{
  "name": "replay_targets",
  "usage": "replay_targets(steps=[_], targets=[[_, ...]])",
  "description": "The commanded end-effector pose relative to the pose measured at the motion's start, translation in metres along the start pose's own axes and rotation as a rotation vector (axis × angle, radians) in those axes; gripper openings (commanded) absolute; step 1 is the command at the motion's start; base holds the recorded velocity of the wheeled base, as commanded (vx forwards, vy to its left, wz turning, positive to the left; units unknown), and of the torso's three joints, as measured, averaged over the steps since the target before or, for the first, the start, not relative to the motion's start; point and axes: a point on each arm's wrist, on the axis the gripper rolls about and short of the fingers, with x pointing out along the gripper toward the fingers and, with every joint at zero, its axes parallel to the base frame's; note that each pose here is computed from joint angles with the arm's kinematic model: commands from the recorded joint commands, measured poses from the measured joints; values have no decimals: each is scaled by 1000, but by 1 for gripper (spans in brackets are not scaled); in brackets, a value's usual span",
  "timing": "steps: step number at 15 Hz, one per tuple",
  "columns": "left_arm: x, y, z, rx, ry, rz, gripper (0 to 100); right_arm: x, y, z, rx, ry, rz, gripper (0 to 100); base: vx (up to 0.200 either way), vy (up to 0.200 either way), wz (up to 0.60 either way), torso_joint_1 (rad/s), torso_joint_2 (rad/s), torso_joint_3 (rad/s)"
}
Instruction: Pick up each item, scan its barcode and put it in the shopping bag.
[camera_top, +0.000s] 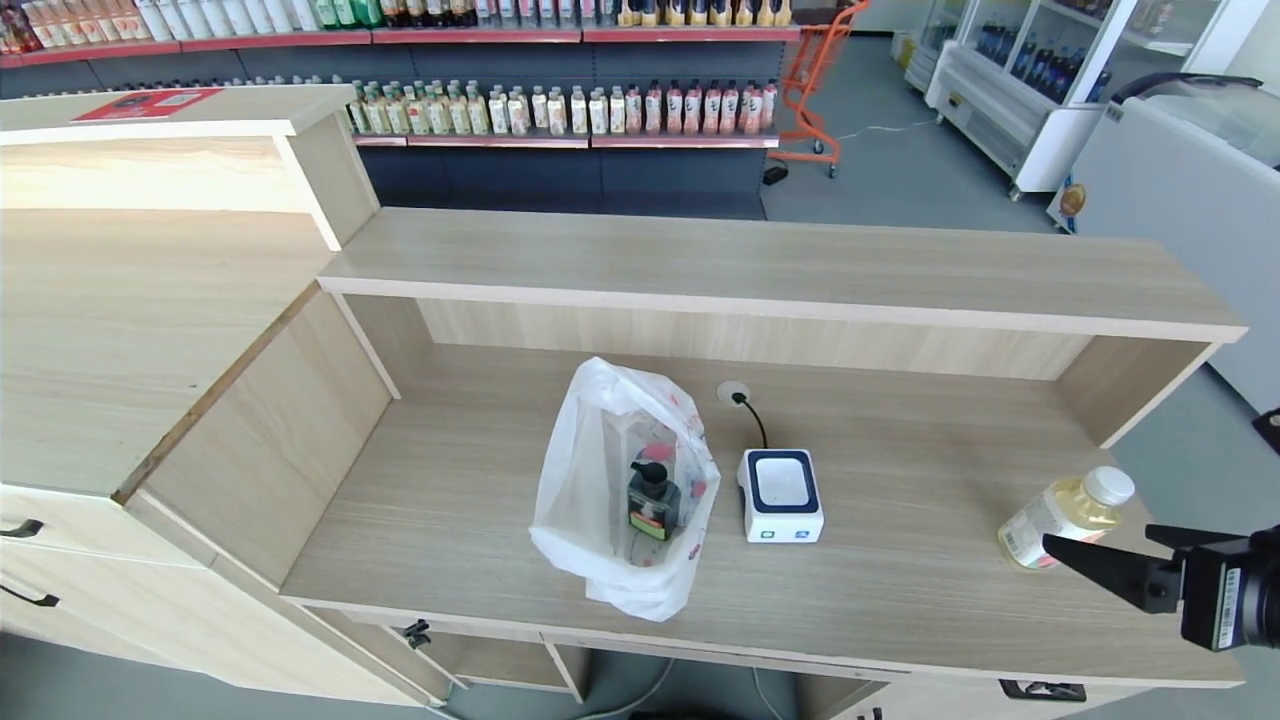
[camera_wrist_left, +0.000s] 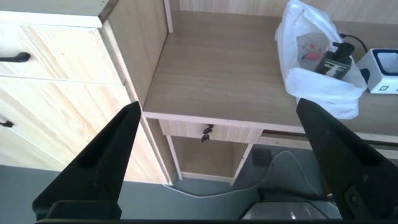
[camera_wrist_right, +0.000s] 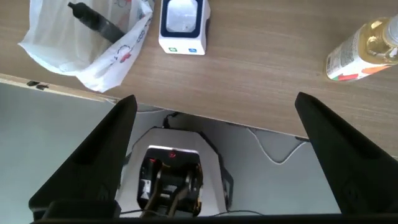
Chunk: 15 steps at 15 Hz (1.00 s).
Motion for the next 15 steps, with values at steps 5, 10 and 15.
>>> replay_targets(steps=[5,10,15], targets=[[0,0,0,5,3,2,100,1,-5,-12,15,46,-84,100,0,-200,0,8,1,4],[0,0,0,6,1,2,100,1,-7,-20,62,80,-106,100,0,-200,0,1,4,2],[0,0,0,5,1,2,100,-2,-8,-37,66,158,-155,100,0,-200,0,2,3,1]])
